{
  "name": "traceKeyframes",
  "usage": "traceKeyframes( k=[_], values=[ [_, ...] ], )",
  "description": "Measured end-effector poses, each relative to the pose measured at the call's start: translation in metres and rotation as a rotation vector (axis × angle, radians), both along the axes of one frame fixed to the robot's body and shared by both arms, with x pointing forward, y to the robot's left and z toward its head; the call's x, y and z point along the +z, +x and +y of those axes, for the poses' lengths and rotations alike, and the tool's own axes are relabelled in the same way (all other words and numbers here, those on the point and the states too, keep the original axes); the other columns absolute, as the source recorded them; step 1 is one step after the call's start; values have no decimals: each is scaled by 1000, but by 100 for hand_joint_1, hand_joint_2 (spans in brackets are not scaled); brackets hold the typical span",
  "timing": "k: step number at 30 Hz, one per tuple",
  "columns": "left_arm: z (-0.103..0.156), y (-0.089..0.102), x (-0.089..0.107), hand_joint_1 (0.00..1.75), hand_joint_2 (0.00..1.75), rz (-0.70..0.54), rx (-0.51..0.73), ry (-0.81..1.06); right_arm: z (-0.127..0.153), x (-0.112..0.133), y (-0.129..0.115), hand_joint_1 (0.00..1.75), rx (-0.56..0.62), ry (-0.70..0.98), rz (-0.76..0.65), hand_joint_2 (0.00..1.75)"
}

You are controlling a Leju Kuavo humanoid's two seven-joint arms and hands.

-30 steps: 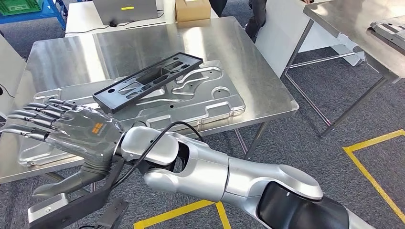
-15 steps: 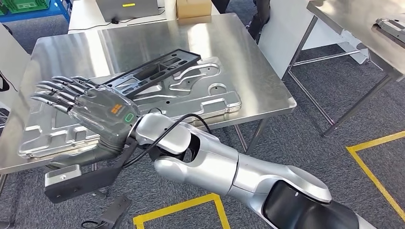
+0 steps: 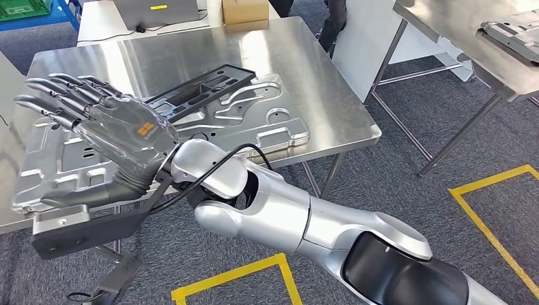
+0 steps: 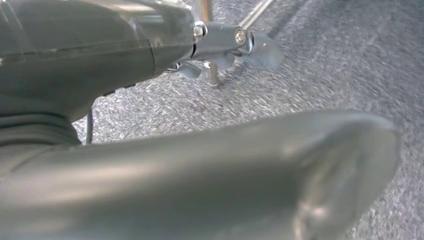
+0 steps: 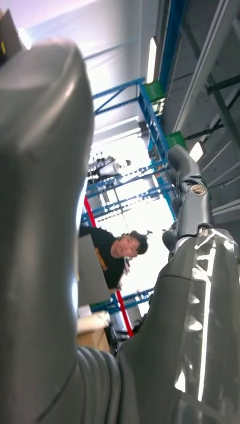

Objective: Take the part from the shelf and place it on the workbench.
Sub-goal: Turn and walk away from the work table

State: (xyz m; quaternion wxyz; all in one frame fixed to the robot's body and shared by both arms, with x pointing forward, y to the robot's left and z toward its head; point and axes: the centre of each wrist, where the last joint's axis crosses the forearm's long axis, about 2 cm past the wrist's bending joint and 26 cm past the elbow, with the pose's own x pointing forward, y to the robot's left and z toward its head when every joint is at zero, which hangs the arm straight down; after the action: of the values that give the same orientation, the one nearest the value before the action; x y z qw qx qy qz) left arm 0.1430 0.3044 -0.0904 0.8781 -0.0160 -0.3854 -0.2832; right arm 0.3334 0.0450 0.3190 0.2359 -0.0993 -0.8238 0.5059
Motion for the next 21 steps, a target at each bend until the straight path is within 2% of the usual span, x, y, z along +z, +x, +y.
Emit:
traceKeyframes(
  k=[7,17,21],
  values=[
    [35,8,5,0,0,-31,88,1,2,10,-5,0,30,76,15,0],
    [62,11,9,0,0,-36,129,72,2,23,-12,0,78,150,-22,0],
    [70,8,10,0,0,-12,128,110,2,20,-12,0,81,156,-17,0]
  ],
)
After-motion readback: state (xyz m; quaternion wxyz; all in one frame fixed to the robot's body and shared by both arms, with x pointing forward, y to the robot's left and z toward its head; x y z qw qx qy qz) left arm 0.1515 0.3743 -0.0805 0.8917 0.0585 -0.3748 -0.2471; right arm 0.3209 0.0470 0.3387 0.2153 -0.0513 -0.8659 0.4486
